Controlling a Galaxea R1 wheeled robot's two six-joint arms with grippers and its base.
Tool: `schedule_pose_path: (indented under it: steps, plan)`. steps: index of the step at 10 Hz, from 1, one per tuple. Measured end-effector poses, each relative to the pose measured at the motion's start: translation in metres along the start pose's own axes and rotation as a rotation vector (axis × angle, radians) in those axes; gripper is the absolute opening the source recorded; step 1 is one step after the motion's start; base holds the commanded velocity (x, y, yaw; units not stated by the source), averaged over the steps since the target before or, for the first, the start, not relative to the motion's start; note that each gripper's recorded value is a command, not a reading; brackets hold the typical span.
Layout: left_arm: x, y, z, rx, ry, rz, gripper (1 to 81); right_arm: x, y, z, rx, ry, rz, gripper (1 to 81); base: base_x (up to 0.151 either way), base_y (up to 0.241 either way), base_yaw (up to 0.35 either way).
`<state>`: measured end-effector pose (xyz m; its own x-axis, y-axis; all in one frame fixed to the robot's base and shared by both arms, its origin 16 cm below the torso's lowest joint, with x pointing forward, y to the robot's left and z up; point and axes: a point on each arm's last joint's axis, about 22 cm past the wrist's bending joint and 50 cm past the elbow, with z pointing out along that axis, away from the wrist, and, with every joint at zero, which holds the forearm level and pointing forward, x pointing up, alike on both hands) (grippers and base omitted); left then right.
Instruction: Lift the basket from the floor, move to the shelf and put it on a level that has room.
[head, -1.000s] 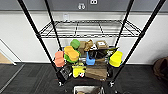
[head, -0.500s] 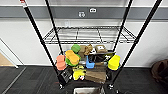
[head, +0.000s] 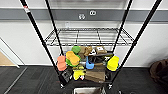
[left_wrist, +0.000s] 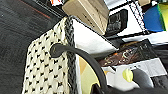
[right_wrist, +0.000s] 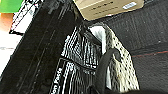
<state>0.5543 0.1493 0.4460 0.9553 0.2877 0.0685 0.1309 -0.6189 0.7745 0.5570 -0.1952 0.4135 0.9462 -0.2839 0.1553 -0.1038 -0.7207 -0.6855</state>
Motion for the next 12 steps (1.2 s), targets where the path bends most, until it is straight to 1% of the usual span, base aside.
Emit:
schedule_pose_path:
  steps: [3,5,8,12]
  plan:
    - [-0.018,0.017,-0.023,-0.015,-0.029,-0.022,1.0,-0.015,-0.009,-0.027,0.008,-0.025,0.021,1.0,0.000,0.000,0.000]
    - [-0.019,0.031,-0.035,-0.021,-0.022,-0.013,1.0,-0.016,-0.029,-0.043,0.028,-0.026,0.010,1.0,0.000,0.000,0.000]
    - [-0.019,0.065,-0.068,-0.036,0.015,0.027,1.0,0.002,-0.073,-0.080,0.059,0.021,-0.049,1.0,0.000,0.000,0.000]
    - [-0.027,0.108,-0.108,-0.056,0.058,0.074,1.0,0.004,-0.114,-0.127,0.070,0.057,-0.104,1.0,0.000,0.000,0.000]
